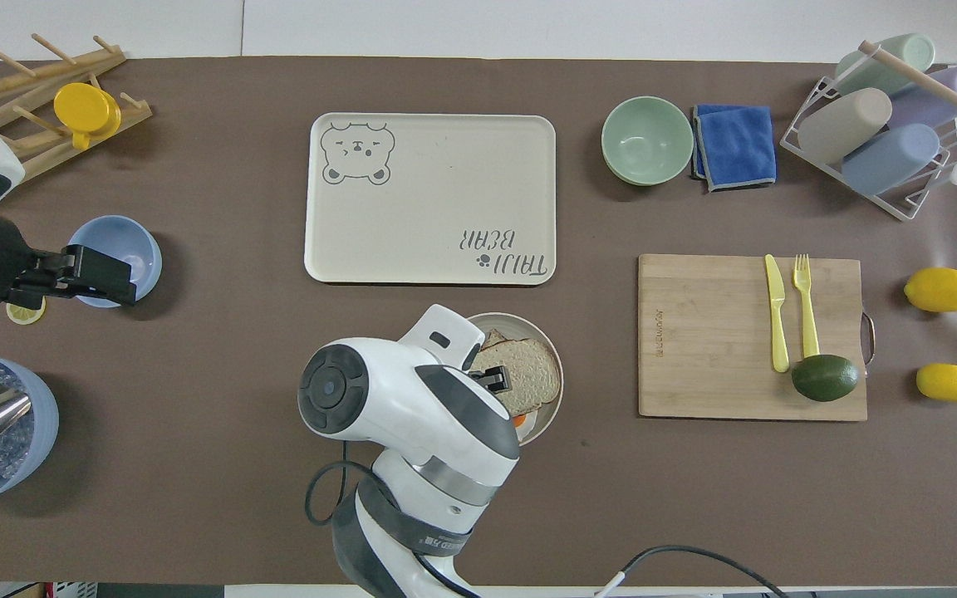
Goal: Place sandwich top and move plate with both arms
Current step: 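Withdraw the right gripper toward the cutting board while the left gripper advances, then reach the left gripper to the white plate rim and grasp it, then slide the white plate with the left gripper onto the bear tray, then release the plate rim and lift the left gripper away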
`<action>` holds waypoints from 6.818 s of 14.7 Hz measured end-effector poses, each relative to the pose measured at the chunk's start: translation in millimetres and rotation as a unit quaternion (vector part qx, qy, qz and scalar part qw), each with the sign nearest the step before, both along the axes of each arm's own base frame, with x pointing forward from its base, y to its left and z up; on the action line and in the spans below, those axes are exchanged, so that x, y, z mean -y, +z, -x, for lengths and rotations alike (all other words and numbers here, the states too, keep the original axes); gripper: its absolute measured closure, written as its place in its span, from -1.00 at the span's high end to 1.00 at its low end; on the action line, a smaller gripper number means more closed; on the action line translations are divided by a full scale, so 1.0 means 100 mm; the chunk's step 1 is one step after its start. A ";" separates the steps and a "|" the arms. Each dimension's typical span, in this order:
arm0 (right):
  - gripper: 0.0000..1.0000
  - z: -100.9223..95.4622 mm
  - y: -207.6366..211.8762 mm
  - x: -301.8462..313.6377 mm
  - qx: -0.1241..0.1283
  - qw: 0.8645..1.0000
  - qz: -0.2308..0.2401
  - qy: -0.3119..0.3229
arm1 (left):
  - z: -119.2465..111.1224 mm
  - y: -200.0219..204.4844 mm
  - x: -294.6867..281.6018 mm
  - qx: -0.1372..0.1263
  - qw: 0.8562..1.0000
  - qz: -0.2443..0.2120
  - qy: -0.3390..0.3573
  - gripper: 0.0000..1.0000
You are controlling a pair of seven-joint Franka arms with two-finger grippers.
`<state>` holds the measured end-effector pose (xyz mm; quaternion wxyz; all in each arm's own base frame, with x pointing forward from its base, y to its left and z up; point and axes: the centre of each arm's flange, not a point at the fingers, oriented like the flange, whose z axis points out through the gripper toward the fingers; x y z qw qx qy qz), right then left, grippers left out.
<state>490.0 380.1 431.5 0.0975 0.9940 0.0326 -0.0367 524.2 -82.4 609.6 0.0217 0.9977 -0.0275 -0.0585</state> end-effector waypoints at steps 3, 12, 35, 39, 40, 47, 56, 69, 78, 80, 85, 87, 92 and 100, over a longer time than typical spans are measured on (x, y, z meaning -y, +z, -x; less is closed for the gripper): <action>1.00 -0.32 0.70 1.06 -0.006 0.999 -0.014 -0.040 | 0.00 0.00 0.00 0.000 1.000 0.000 0.000 1.00; 1.00 -0.21 1.78 3.05 -0.012 0.998 -0.032 -0.061 | 0.03 -0.03 0.21 0.001 1.000 0.001 0.005 1.00; 1.00 -0.42 1.66 3.84 -0.035 0.995 -0.071 -0.056 | 0.89 -2.83 2.44 -0.003 0.998 0.062 -0.003 0.94; 1.00 -0.40 1.66 4.08 -0.042 0.995 -0.076 -0.041 | 1.00 -2.88 2.53 -0.018 0.997 0.067 0.030 0.60; 1.00 -0.40 1.66 4.12 -0.042 0.995 -0.076 -0.044 | 1.00 -2.89 2.53 -0.018 0.997 0.068 0.037 0.59; 1.00 -0.43 1.69 4.24 -0.021 0.995 -0.078 -0.052 | 1.12 -3.10 2.55 -0.006 0.995 0.074 0.071 0.03; 1.00 -0.43 1.69 4.29 -0.024 0.996 -0.081 -0.039 | 1.14 -3.01 2.59 -0.001 0.994 0.082 0.071 -0.89; 1.00 -0.42 1.69 4.32 -0.023 0.996 -0.081 -0.042 | 0.42 -2.37 2.13 -0.030 0.991 0.106 0.080 -0.91; 1.00 -0.42 1.69 4.32 -0.023 0.996 -0.081 -0.042 | -0.63 -1.78 1.62 -0.007 0.981 0.154 0.120 -0.91; 1.00 -0.42 1.69 4.32 -0.023 0.996 -0.081 -0.042 | -0.99 -1.86 1.61 -0.011 0.980 0.158 0.124 -0.91; 1.00 -0.42 1.69 4.32 -0.023 0.996 -0.081 -0.042 | -1.35 -2.41 1.67 -0.009 0.978 0.156 0.137 -0.91; 1.00 -0.42 1.69 4.32 -0.023 0.996 -0.081 -0.042 | -1.39 -2.52 1.69 -0.003 0.978 0.157 0.139 -0.91; 1.00 -0.42 1.69 4.32 -0.023 0.996 -0.081 -0.042 | -1.39 -2.69 1.73 0.013 0.978 0.158 0.137 -0.91; 1.00 -0.42 1.69 4.32 -0.023 0.996 -0.081 -0.042 | -1.34 -2.82 1.73 0.019 0.981 0.157 0.111 -0.54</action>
